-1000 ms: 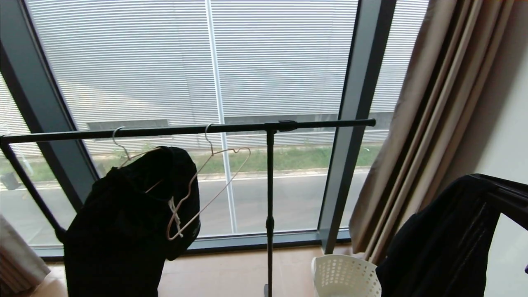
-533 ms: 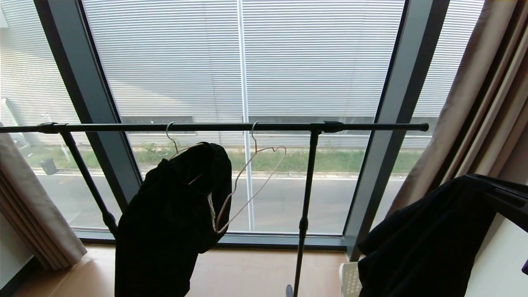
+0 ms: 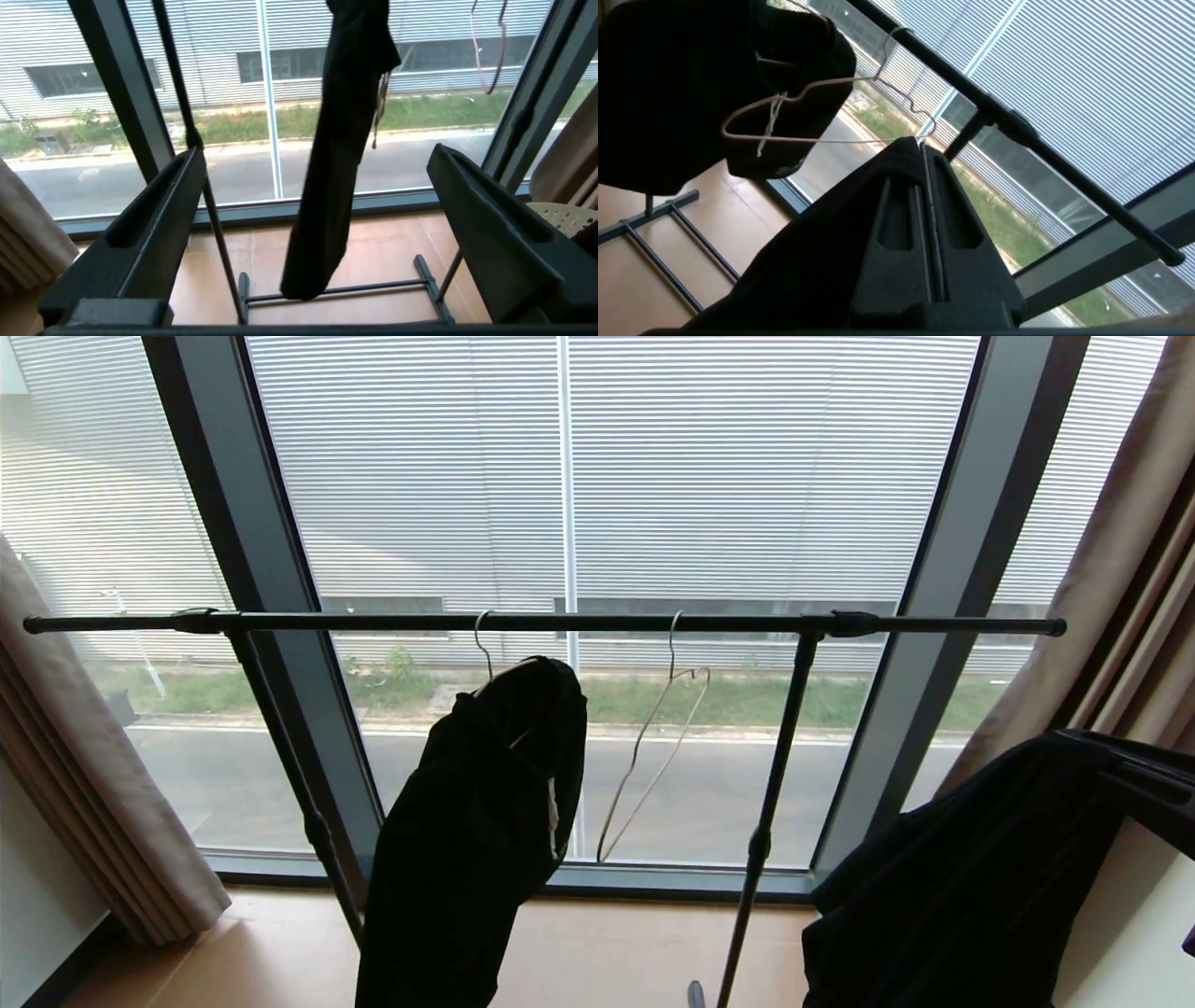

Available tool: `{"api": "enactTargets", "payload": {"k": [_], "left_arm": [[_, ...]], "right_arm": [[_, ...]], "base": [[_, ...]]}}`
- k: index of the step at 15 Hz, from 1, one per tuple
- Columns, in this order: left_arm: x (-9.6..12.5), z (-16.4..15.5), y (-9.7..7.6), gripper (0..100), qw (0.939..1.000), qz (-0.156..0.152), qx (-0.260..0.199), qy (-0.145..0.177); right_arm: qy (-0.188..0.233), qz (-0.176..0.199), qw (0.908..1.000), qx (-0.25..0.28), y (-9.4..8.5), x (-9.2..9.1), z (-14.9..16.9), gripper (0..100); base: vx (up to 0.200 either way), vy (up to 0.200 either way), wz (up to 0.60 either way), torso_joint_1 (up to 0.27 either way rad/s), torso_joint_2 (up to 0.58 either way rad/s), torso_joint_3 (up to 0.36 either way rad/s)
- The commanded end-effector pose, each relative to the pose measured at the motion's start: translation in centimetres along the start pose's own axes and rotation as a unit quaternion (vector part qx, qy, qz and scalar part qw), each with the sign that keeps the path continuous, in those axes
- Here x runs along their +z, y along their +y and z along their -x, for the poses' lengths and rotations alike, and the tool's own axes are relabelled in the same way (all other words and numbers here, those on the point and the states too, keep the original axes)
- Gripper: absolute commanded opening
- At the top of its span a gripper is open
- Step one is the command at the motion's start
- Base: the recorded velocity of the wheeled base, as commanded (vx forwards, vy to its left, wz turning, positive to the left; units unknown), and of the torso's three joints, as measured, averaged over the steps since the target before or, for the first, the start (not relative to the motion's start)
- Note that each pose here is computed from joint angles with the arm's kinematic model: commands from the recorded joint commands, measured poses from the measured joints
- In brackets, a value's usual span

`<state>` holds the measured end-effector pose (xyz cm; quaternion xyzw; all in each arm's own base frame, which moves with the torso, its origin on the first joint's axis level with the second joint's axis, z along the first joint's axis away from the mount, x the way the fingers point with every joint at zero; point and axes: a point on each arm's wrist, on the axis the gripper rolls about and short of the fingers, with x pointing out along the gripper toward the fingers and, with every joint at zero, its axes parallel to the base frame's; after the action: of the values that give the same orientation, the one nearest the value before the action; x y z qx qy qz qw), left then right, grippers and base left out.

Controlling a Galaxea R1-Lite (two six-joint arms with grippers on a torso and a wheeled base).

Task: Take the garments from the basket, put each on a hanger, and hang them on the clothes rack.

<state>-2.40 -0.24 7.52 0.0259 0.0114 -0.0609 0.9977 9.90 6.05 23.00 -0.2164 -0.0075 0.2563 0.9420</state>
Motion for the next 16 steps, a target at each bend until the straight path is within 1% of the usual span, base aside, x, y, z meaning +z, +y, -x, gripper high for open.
{"api": "enactTargets", "payload": {"k": [1, 9, 12, 16], "left_arm": [[0.0, 0.01, 0.0, 100, 1.0, 0.0, 0.0, 0.0], [0.0, 0.01, 0.0, 100, 1.0, 0.001, 0.001, 0.0], [0.0, 0.01, 0.0, 100, 1.0, 0.001, 0.001, 0.0], [0.0, 0.01, 0.0, 100, 1.0, 0.001, 0.001, 0.0]], "right_arm": [[0.001, 0.0, 1.0, 0.001, 0.02, -0.02, -0.09, 0], [0.0, 0.0, 1.0, 0.001, 0.01, 0.0, -0.09, 0], [-0.01, -0.001, 0.9997, 0.024, 0.14, -0.02, 0.02, 0], [-0.007, 0.001, 0.9995, 0.031, 0.37, -0.28, 0.08, 0]], "base": [[-0.2, 0.0, 0.0, 0.002, 0.0, 0.002], [-0.2, 0.0, 0.0, -0.001, 0.0, 0.002], [0.0, 0.0, 0.0, 0.0, 0.0, 0.0], [0.0, 0.0, 0.0, 0.0, 0.0, 0.0]]}}
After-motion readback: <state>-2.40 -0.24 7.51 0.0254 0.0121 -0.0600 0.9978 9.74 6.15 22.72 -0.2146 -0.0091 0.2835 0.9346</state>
